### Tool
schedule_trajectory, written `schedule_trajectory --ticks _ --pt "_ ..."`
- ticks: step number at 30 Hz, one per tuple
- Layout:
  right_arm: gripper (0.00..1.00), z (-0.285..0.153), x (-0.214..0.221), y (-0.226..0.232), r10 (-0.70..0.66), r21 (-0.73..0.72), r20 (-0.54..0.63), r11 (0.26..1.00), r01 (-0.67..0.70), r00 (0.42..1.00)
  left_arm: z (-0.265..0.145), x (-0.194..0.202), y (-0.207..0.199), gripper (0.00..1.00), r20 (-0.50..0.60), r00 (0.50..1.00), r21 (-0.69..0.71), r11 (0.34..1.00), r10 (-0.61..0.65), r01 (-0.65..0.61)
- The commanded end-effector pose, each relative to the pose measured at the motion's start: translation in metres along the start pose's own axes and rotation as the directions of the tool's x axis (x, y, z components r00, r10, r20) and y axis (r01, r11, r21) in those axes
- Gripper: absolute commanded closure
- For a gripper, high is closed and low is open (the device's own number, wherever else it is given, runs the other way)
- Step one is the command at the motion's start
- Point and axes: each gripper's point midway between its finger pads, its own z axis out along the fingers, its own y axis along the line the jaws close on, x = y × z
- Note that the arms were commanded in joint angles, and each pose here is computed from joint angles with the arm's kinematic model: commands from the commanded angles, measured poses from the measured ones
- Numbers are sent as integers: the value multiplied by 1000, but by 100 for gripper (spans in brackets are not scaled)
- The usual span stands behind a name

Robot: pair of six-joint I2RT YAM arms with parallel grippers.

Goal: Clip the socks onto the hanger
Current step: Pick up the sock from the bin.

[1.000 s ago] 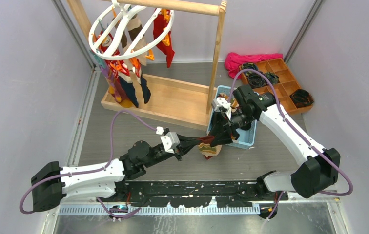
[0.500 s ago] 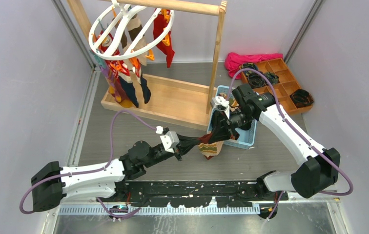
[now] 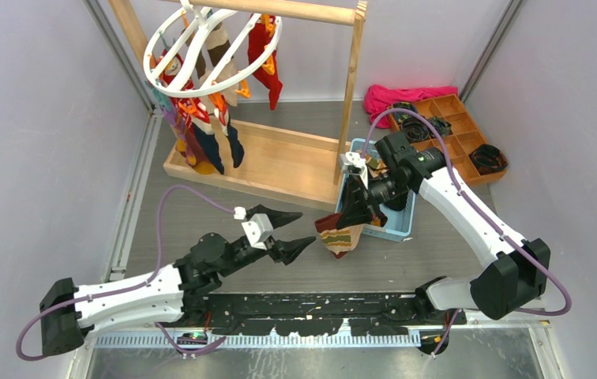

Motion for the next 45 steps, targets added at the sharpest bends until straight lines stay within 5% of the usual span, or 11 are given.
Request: schedule_trajectory --ticks 1,10,17,24,34,45 --pt "99 -3 -14 -4 -37 30 2 999 37 999 -15 2 15 33 -53 999 -81 997 0 -4" --pt "99 -4 -15 -10 -22 66 -4 998 22 1000 -46 -21 39 18 -53 999 -213 977 -5 -6" --pt "99 -3 -17 -11 -19 67 5 998 19 1000 -39 -7 1 16 0 999 15 999 45 -45" --pt "99 -1 -18 -9 -7 46 26 999 6 1000 -11 2 -2 19 77 992 31 995 96 -98" --pt "99 -1 -18 -9 -8 45 29 999 7 1000 19 -1 5 40 142 985 -14 995 99 -98" --pt "99 -1 -20 -7 -14 39 34 999 13 999 28 3 1 46 156 986 3 998 57 -58"
